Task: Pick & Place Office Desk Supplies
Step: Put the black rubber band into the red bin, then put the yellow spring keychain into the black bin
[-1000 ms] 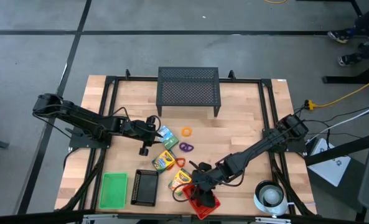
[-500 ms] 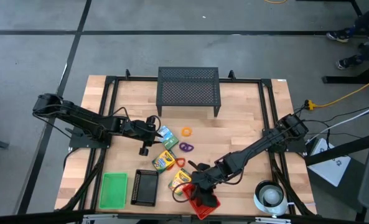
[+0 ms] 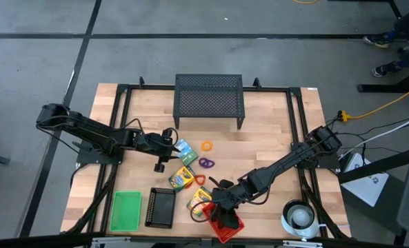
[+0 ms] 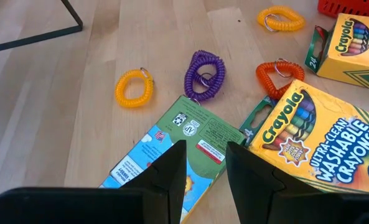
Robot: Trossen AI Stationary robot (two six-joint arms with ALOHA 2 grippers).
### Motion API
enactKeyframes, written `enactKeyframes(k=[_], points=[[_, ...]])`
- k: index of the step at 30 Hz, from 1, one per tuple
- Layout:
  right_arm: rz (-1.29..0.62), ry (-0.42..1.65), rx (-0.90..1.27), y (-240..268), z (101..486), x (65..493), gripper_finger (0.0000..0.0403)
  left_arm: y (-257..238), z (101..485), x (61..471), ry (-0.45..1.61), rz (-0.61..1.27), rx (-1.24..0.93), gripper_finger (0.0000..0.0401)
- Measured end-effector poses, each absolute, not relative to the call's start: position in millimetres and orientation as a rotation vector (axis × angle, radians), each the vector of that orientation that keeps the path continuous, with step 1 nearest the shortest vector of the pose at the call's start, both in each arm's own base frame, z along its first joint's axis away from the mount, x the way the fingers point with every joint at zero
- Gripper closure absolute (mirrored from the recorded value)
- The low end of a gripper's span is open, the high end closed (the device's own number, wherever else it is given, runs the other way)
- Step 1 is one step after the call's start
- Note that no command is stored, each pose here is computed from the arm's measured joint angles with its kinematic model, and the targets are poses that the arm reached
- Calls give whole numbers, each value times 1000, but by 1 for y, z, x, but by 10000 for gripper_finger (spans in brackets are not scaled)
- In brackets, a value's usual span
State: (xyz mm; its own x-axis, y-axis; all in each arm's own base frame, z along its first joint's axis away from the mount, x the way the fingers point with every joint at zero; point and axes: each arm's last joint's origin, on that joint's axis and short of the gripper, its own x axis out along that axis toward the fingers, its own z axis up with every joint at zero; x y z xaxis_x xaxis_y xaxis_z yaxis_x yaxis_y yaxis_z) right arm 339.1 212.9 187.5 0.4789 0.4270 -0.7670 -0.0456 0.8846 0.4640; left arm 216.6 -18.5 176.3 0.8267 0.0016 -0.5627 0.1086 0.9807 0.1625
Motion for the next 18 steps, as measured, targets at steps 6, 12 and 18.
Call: enactKeyframes(k=[6, 12, 18], points=[[302, 1037, 403, 213, 187, 339, 130, -19, 176, 217, 596, -58, 194, 290], [308, 1013, 345, 211, 188, 340, 121, -19, 184, 221, 506, -48, 187, 290], [354, 880, 232, 205, 194, 351, 135, -24, 215, 235, 431, -154, 150, 290]])
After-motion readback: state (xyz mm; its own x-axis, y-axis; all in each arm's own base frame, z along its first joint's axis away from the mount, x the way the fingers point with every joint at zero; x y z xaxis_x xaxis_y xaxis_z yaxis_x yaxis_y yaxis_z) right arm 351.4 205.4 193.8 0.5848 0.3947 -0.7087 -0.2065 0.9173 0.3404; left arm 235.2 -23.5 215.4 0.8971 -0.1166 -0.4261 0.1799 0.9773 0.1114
